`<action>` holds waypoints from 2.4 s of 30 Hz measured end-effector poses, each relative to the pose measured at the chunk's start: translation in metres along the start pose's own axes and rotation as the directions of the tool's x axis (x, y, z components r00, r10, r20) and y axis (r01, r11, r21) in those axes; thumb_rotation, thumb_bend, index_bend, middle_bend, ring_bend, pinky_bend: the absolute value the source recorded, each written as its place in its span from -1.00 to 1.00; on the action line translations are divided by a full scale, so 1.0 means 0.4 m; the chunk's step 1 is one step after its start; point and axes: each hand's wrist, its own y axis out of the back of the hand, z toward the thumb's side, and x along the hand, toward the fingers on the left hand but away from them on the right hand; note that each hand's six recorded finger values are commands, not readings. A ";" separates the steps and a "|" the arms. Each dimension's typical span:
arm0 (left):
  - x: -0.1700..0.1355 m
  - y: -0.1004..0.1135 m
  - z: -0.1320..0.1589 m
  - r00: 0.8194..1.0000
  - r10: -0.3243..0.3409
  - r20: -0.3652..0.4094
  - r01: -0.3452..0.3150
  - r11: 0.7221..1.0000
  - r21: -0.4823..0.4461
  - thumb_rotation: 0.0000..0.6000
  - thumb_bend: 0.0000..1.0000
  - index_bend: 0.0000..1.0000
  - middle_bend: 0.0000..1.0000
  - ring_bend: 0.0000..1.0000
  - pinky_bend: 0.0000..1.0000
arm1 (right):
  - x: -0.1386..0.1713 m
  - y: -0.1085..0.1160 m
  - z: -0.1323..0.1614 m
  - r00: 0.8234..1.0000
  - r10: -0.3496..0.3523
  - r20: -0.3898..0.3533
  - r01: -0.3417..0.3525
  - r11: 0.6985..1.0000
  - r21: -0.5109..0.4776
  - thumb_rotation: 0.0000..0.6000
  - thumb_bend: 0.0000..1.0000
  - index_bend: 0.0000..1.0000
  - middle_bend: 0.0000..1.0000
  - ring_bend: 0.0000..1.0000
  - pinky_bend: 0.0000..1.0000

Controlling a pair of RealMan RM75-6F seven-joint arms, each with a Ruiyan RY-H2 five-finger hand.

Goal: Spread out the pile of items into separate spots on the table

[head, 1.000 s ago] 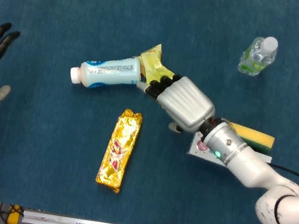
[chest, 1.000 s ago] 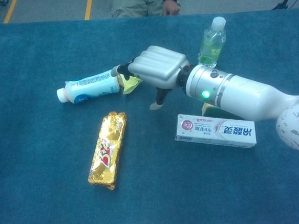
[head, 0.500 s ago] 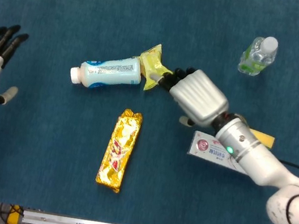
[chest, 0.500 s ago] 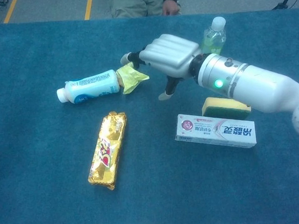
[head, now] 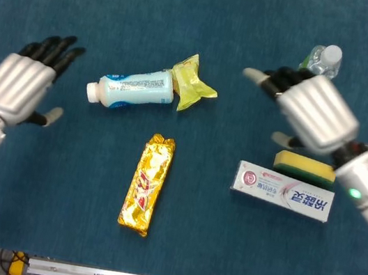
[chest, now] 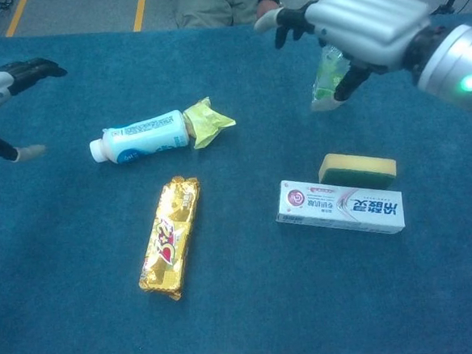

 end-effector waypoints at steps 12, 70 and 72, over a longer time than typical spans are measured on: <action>0.099 -0.081 0.129 0.995 -0.089 0.045 0.088 0.996 0.017 1.00 -0.47 -1.00 -1.00 -1.00 -0.70 | 0.103 0.001 -0.084 0.998 -0.003 0.070 0.007 0.998 -0.056 1.00 -1.00 -0.70 -0.40 -0.45 -0.19; 0.247 -0.177 0.200 0.997 -0.070 0.014 0.072 0.974 -0.213 1.00 -0.47 -0.04 -0.15 -0.25 0.22 | 0.148 -0.025 -0.155 0.993 0.030 0.111 -0.013 0.989 -0.149 1.00 -1.00 -0.70 -0.40 -0.45 -0.19; 0.239 -0.170 0.229 0.996 -0.078 0.048 0.087 0.970 -0.228 1.00 -0.47 -0.04 -0.15 -0.26 0.22 | 0.146 -0.024 -0.155 0.993 0.028 0.112 -0.011 0.989 -0.151 1.00 -1.00 -0.70 -0.40 -0.45 -0.19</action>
